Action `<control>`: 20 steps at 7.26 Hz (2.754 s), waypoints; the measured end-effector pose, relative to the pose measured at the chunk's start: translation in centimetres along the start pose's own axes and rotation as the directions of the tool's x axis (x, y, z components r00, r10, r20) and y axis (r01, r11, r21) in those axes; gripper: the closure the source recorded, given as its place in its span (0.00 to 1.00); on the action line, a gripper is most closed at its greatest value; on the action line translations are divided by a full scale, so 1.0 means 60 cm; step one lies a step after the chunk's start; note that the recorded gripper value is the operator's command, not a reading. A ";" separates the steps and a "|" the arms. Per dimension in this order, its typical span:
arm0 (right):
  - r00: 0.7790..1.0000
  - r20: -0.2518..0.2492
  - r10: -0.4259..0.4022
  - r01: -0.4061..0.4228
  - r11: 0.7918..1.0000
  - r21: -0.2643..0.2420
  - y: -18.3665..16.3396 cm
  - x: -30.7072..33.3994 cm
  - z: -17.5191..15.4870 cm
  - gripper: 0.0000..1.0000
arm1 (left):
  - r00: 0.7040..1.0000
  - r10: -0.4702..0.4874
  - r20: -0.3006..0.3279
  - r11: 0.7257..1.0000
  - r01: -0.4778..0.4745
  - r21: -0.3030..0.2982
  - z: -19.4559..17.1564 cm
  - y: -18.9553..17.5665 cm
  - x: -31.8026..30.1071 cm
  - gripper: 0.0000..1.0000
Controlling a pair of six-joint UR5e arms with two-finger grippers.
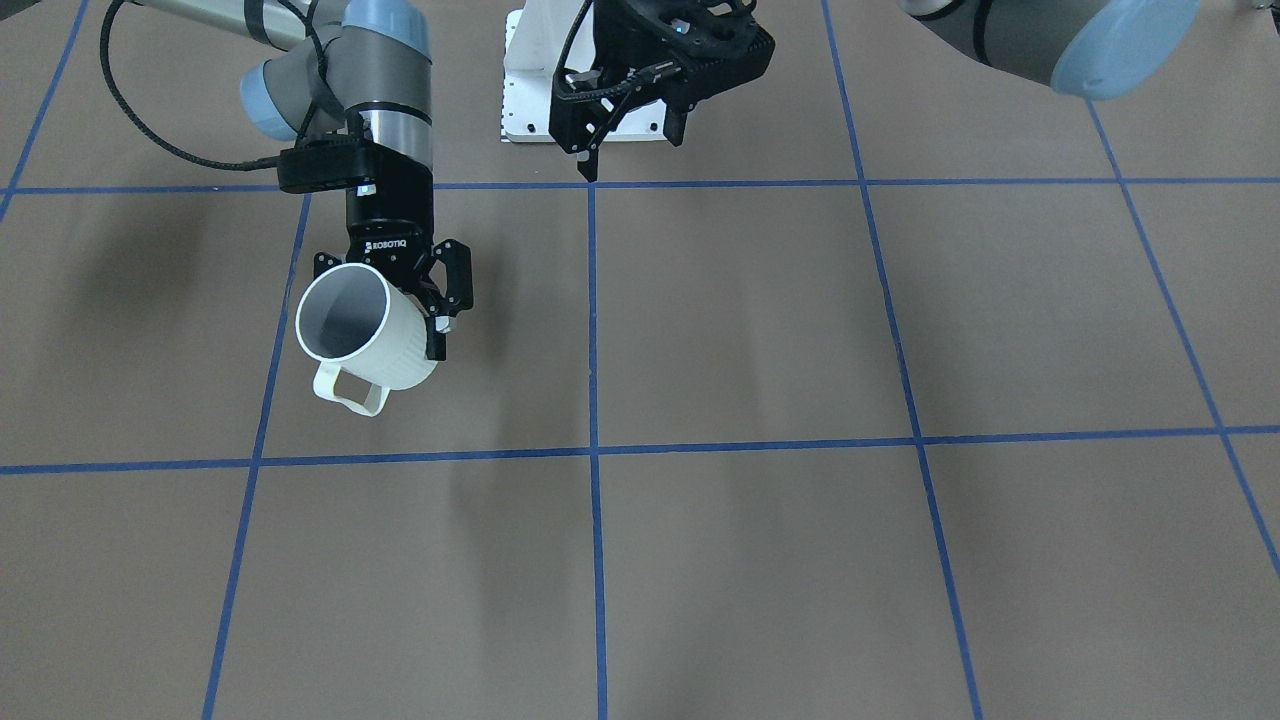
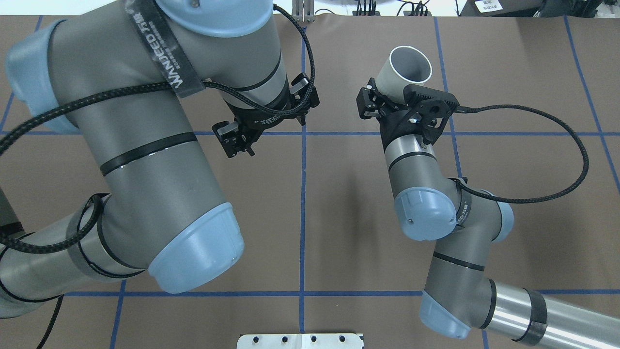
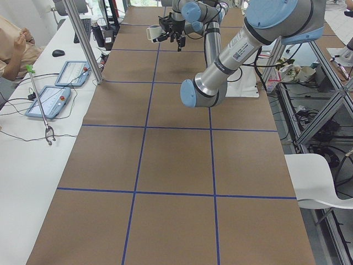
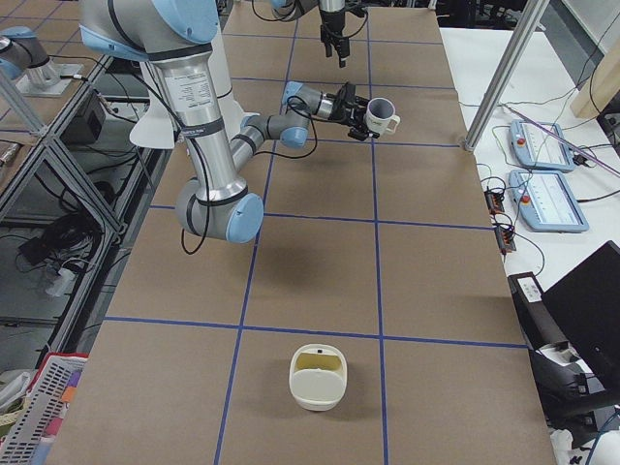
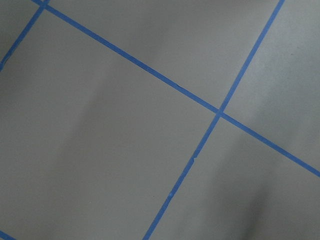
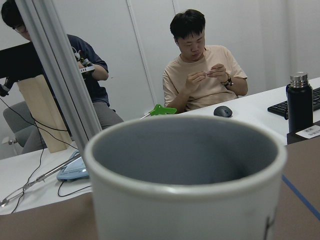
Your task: Left arm hands cup to right arm to dump lemon
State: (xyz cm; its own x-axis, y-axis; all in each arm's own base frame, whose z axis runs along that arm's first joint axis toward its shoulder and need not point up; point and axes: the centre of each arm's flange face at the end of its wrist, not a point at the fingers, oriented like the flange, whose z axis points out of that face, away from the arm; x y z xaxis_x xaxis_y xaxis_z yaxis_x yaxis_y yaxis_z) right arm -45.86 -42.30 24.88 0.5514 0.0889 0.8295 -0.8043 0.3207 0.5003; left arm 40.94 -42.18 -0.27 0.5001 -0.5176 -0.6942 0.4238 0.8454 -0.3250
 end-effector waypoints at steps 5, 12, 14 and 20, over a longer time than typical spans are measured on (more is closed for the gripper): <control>0.978 -0.038 -0.207 0.209 0.976 0.067 0.082 -0.070 -0.073 0.70 | 0.995 -0.099 0.027 0.993 0.100 -0.061 -0.042 -0.020 0.129 0.00; 0.975 -0.022 -0.222 0.223 0.969 0.106 0.103 -0.096 -0.115 0.69 | 0.999 -0.001 0.043 0.988 0.008 -0.157 -0.008 0.020 0.178 0.00; 0.977 -0.017 -0.213 0.214 0.971 0.107 0.100 -0.100 -0.118 0.68 | 0.997 -0.030 0.075 0.988 0.041 -0.149 0.004 0.019 0.174 0.00; 0.981 0.004 -0.194 0.192 0.976 0.106 0.090 -0.106 -0.141 0.67 | 0.992 -0.056 0.111 0.991 0.069 -0.118 0.031 0.003 0.178 0.20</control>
State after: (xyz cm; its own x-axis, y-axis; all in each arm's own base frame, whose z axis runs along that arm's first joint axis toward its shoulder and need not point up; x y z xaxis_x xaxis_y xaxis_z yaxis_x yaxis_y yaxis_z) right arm -51.84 -33.17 20.20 0.6959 0.0215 0.7178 -0.7021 0.2303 0.6738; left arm 47.75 -47.81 -6.56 0.5565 -0.5759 -0.5989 0.3655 0.8170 -0.4459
